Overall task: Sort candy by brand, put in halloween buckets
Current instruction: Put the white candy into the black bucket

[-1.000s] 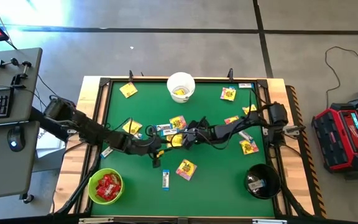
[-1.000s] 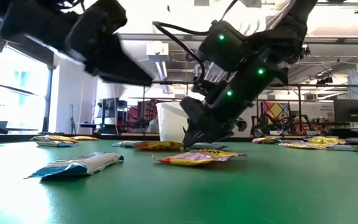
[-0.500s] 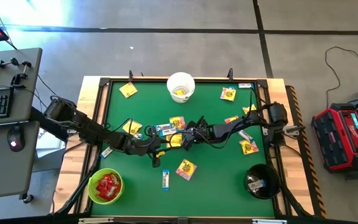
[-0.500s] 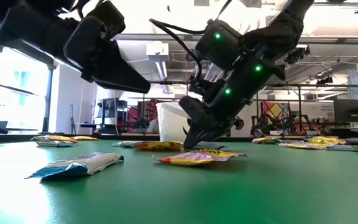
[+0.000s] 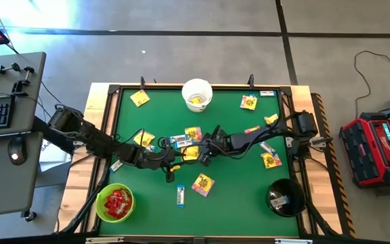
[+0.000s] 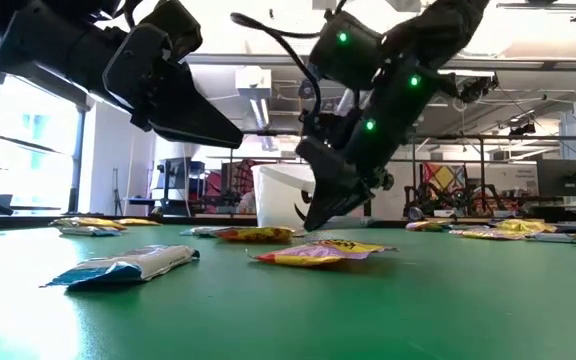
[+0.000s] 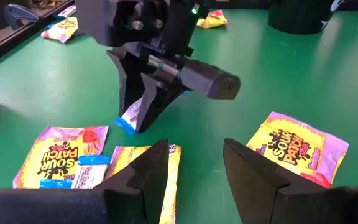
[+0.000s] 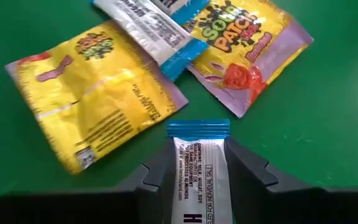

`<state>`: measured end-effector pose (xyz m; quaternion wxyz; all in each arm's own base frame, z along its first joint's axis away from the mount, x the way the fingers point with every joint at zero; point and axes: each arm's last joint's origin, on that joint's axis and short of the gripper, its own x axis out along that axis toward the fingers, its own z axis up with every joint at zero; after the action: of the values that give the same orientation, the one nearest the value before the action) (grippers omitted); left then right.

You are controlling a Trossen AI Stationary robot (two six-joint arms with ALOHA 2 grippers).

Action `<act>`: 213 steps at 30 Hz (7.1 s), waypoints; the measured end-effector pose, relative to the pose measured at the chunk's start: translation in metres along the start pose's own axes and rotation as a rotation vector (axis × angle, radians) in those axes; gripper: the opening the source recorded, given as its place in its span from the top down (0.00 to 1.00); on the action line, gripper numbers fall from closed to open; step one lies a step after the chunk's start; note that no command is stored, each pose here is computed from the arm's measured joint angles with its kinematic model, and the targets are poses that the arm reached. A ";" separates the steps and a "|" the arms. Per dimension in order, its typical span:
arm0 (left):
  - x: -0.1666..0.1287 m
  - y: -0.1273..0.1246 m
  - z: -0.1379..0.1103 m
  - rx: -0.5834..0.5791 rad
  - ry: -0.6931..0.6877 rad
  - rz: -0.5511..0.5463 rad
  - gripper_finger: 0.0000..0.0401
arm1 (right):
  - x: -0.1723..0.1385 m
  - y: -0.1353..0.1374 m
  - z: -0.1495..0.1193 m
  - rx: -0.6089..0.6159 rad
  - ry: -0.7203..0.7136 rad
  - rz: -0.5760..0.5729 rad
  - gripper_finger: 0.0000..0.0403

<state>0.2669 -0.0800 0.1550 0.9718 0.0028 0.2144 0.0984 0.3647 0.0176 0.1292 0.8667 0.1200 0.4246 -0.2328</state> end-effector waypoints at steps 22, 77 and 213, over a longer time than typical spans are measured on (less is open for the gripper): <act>0.000 0.000 0.000 -0.003 0.005 -0.002 0.63 | -0.161 0.023 -0.018 -0.124 0.224 0.053 0.76; 0.000 0.000 -0.001 -0.022 0.010 -0.017 0.63 | -0.271 0.021 -0.170 0.191 0.663 0.014 0.44; 0.000 0.000 -0.005 0.025 0.046 -0.008 0.63 | 0.002 -0.332 -0.011 0.606 0.285 -0.868 0.75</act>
<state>0.2648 -0.0797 0.1509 0.9668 0.0115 0.2381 0.0917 0.1906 -0.2652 0.1173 0.5513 0.2084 0.4623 -0.6624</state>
